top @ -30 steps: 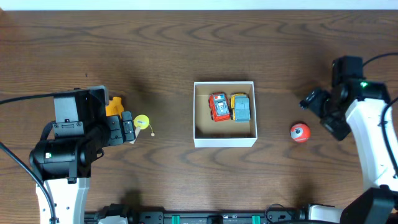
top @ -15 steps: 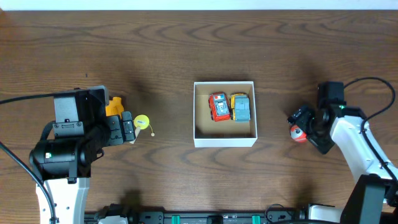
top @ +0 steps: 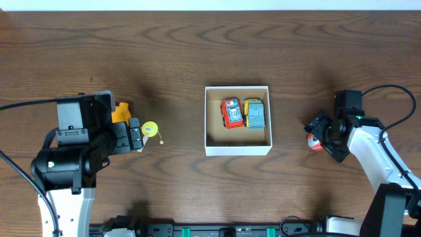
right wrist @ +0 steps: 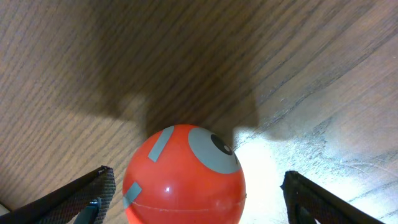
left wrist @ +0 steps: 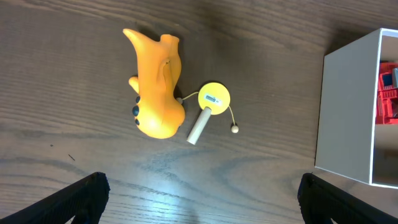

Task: Pack container
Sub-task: 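Grasp the orange-grey ball with the right gripper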

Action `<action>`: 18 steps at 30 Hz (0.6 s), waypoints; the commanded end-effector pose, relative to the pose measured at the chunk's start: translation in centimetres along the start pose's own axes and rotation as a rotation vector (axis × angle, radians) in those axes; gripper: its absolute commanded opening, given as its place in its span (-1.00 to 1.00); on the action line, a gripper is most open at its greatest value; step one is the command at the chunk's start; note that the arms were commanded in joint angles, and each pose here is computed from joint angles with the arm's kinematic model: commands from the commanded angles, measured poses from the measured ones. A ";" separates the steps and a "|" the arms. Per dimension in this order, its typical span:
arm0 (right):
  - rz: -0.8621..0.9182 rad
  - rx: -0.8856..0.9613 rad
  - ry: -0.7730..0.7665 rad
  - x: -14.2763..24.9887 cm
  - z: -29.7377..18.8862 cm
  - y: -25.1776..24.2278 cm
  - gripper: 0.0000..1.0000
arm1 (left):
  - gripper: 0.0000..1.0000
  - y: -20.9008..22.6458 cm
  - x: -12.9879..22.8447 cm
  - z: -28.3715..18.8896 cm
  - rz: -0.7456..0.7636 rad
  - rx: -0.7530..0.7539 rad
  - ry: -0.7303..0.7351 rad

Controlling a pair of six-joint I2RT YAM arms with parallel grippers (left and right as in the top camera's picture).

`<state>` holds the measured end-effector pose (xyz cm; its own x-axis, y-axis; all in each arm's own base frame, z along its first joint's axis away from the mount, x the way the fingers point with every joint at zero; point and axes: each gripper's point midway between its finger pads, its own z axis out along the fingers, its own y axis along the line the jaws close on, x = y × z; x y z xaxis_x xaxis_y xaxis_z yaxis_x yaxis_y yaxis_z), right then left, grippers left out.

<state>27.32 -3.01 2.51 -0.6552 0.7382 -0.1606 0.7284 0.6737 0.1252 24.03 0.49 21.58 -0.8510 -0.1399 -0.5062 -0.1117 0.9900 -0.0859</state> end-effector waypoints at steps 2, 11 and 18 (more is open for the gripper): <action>-0.017 0.021 0.025 0.8 0.9 0.1 0.79 | 0.96 0.1 0.1 0.0 -0.016 -0.002 0.003; -0.057 0.035 0.051 1.7 2.2 0.8 0.72 | 0.96 0.1 0.1 0.0 -0.016 -0.002 0.003; -0.062 0.027 0.043 1.6 2.3 1.1 0.48 | 0.96 0.1 0.1 0.0 -0.016 -0.002 0.003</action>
<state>27.65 -1.87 0.42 -0.6916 0.7107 -0.1287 0.7044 0.7031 0.0973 24.03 0.49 21.58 -0.8510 -0.1399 -0.5062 -0.1117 0.9900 -0.0859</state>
